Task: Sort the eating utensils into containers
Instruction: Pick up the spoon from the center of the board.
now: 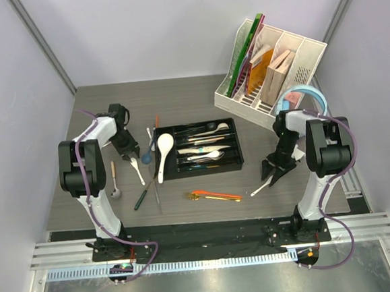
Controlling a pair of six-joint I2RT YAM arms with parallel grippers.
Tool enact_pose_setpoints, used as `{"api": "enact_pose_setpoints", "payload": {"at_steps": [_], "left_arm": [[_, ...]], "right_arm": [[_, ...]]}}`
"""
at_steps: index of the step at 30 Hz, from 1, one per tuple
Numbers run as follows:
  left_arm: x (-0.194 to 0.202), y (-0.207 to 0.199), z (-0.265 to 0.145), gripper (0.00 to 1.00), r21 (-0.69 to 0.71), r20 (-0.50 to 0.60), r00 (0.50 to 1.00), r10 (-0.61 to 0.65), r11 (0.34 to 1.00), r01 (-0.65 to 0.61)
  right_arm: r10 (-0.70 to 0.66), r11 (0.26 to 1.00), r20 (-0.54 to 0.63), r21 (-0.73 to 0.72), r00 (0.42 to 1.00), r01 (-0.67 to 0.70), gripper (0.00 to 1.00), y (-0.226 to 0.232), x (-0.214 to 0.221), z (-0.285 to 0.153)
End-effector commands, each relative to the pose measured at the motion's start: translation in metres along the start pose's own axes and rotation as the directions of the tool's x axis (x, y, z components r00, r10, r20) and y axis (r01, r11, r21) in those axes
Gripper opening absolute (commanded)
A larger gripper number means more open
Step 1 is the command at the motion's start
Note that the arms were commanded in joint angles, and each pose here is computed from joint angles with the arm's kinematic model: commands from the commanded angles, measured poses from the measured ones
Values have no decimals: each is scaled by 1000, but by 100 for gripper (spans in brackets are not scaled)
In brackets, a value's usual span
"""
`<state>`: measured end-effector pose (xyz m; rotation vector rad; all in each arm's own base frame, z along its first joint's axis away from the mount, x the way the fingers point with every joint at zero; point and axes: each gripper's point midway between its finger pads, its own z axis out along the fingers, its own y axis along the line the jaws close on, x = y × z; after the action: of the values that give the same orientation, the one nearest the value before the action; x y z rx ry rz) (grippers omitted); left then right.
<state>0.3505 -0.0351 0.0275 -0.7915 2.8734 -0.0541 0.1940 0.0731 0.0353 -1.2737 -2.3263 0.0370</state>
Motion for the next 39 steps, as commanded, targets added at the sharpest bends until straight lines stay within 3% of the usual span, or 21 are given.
{"api": "enact_pose_setpoints", "payload": {"at_steps": [1, 8, 21, 34, 37, 39], "left_arm": [[-5, -1, 0, 36, 0, -2, 1000, -3, 1000, 3], [-4, 1, -1, 36, -6, -6, 1000, 0, 1000, 0], [-5, 0, 0, 36, -4, -6, 1000, -1, 1000, 1], [-3, 3, -4, 37, -12, -4, 1000, 2, 1000, -2], [-4, 4, -6, 37, -18, 4, 1000, 3, 1000, -3], [-4, 4, -7, 37, -21, 4, 1000, 6, 1000, -6]], "right_arm": [[-25, 999, -11, 35, 1000, 26, 44, -15, 5, 8], [-70, 996, 33, 63, 997, 68, 43, -17, -10, 19], [-94, 993, 68, -62, 993, 98, 43, 6, -5, -20], [-195, 979, 85, 73, 977, 189, 40, 15, -28, 29], [-204, 974, 84, 112, 975, 195, 30, 14, -32, 38], [-204, 973, 93, 128, 974, 192, 14, 13, -33, 42]]}}
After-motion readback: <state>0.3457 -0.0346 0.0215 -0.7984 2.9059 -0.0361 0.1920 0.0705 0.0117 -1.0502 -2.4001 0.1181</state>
